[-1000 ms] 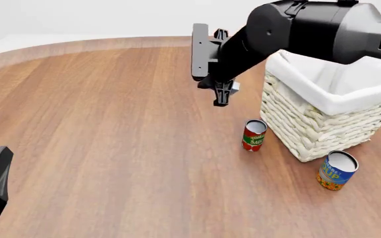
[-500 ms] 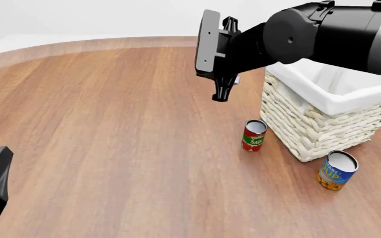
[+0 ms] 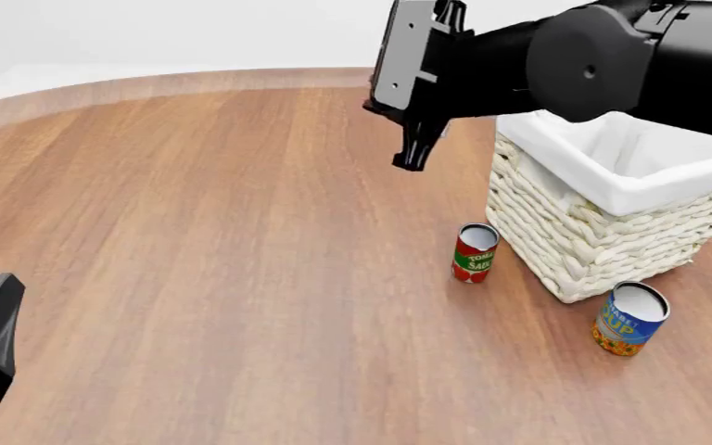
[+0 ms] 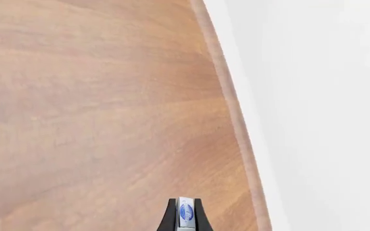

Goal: Pick up the alphabet soup and the cream cheese box, and put them in the basket.

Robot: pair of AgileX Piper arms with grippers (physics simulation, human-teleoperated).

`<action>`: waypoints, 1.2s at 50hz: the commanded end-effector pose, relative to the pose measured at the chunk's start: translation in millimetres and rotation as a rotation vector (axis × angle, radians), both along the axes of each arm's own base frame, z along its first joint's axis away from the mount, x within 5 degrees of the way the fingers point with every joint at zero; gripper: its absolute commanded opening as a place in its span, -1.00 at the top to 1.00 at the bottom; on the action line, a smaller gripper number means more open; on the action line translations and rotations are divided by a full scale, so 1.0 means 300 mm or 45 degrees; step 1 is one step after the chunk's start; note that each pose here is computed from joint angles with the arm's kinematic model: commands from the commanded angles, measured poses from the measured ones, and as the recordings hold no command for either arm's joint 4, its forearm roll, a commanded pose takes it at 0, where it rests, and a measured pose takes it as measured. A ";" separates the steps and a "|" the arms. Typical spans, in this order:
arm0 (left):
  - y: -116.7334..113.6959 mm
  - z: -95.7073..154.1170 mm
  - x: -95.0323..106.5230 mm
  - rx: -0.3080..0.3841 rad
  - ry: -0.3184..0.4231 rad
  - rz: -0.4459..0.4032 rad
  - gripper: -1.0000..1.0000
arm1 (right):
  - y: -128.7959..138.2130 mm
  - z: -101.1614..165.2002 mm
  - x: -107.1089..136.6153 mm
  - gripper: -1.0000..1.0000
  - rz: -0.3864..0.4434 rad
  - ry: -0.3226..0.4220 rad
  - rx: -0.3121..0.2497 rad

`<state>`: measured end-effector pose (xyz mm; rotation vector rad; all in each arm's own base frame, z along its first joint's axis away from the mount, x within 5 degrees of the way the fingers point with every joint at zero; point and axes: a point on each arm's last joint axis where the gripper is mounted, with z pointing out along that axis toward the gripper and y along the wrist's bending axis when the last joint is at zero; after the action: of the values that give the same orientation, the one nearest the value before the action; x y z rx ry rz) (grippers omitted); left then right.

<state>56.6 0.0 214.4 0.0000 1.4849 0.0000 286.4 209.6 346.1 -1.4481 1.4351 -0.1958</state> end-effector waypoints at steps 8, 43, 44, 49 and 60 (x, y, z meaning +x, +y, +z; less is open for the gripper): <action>0.000 0.000 0.000 0.000 0.000 0.000 -1.00 | -0.014 0.063 -0.114 1.00 0.029 -0.083 0.167; 0.000 0.000 0.000 0.000 0.000 0.000 -1.00 | -0.128 0.167 -0.260 1.00 -0.046 -0.057 0.456; 0.000 0.000 0.000 0.000 0.000 0.000 -1.00 | -0.133 0.176 -0.270 1.00 -0.047 -0.052 0.477; 0.000 0.000 0.000 0.000 0.000 0.000 -1.00 | -0.157 0.219 -0.304 1.00 -0.055 -0.055 0.563; 0.000 0.000 0.000 0.000 0.000 0.000 -1.00 | -0.177 0.265 -0.333 1.00 -0.053 -0.078 0.649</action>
<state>56.6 0.0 214.4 0.0000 1.4849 0.0000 195.4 164.2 411.0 -1.0513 1.3676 0.0665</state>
